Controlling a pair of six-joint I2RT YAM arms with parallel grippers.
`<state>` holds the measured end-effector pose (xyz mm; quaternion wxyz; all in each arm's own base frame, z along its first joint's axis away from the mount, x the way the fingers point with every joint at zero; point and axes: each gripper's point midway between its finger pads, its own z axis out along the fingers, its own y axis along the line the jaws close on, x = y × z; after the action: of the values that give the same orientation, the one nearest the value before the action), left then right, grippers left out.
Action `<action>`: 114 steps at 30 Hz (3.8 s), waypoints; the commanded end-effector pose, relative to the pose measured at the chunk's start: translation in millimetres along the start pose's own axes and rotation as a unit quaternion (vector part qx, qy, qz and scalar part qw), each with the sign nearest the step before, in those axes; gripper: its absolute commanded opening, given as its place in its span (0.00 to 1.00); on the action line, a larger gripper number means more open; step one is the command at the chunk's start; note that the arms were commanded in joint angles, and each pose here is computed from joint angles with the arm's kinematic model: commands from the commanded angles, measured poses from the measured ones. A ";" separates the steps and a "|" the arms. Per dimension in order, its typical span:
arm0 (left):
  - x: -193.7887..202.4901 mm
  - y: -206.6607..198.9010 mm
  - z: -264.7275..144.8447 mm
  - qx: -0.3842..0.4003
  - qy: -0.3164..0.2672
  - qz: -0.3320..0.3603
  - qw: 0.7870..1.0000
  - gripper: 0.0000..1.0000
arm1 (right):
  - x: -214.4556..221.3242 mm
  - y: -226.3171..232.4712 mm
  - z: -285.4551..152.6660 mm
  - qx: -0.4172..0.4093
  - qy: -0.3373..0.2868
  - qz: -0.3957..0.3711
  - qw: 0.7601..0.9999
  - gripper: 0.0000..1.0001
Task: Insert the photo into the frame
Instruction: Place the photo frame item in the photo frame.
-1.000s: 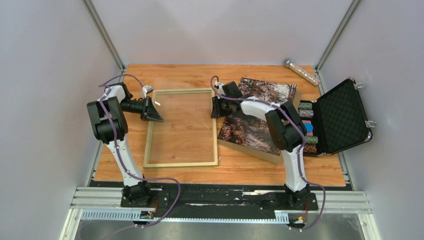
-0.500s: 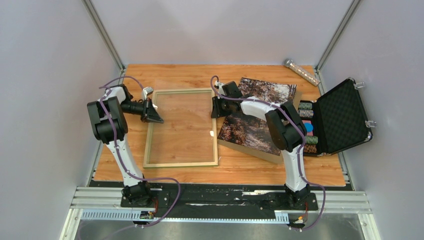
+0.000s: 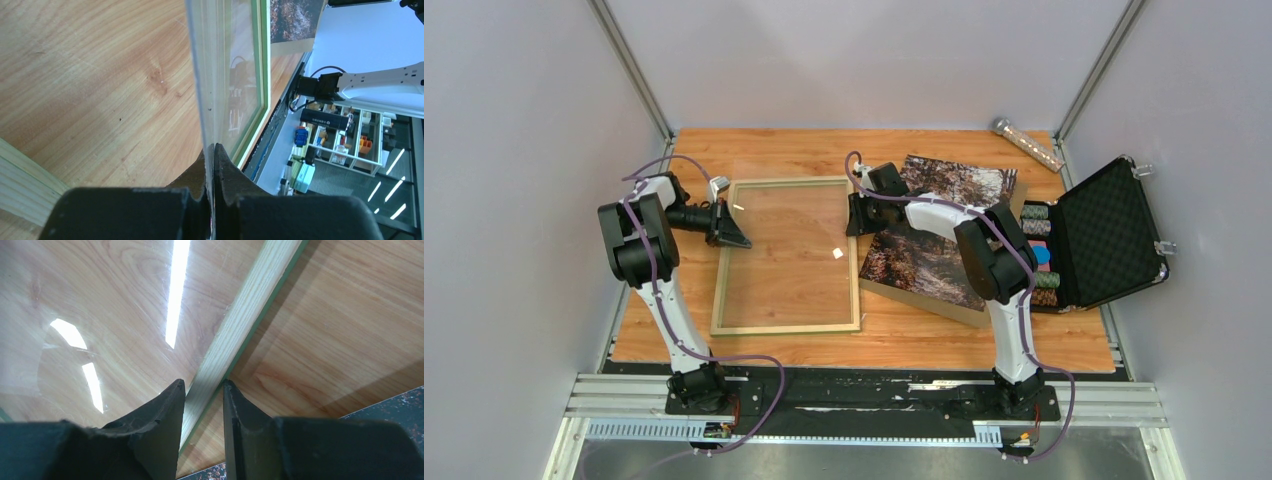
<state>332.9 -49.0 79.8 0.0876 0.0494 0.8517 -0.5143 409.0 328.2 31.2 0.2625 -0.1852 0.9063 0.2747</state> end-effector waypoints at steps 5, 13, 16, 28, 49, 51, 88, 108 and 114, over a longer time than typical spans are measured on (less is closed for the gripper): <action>-1.5 -17.9 -1.9 0.012 -0.012 0.005 1.000 0.00 | -7.1 2.7 7.1 -0.001 -0.008 -0.006 1.000 0.31; -1.3 -20.6 -2.1 0.011 -0.017 0.005 1.000 0.00 | -6.3 2.3 7.6 0.000 -0.007 -0.005 1.000 0.31; -0.6 -21.2 -1.8 0.011 -0.018 0.006 1.000 0.00 | -5.7 2.1 7.9 0.000 -0.007 -0.005 1.000 0.31; -0.9 -25.2 -3.2 0.010 -0.024 0.009 1.000 0.00 | -4.4 0.2 9.4 0.004 -0.006 -0.002 1.000 0.30; 3.4 -28.8 -2.7 0.010 -0.030 0.011 0.999 0.00 | -3.6 -0.5 9.9 0.005 -0.004 -0.002 1.000 0.30; 4.2 -28.6 -2.4 0.011 -0.030 0.010 0.999 0.00 | -3.5 -0.9 10.3 0.005 -0.004 -0.002 1.000 0.30; 19.2 -15.4 1.3 -0.018 -0.013 -0.007 1.000 0.03 | -5.7 -0.2 11.9 0.006 -0.003 0.003 1.000 0.39; 23.2 -7.8 1.2 -0.042 -0.008 -0.023 0.999 0.29 | -6.0 -0.5 10.8 0.007 -0.004 0.003 1.000 0.39; 23.9 -7.5 1.4 -0.042 -0.006 -0.023 0.999 0.31 | -4.7 -0.2 12.3 0.006 -0.002 0.004 1.000 0.39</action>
<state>305.7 -52.9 66.5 0.0617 0.0108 0.8719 -0.4856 413.4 328.8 29.6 0.2612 -0.1807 0.9091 0.2697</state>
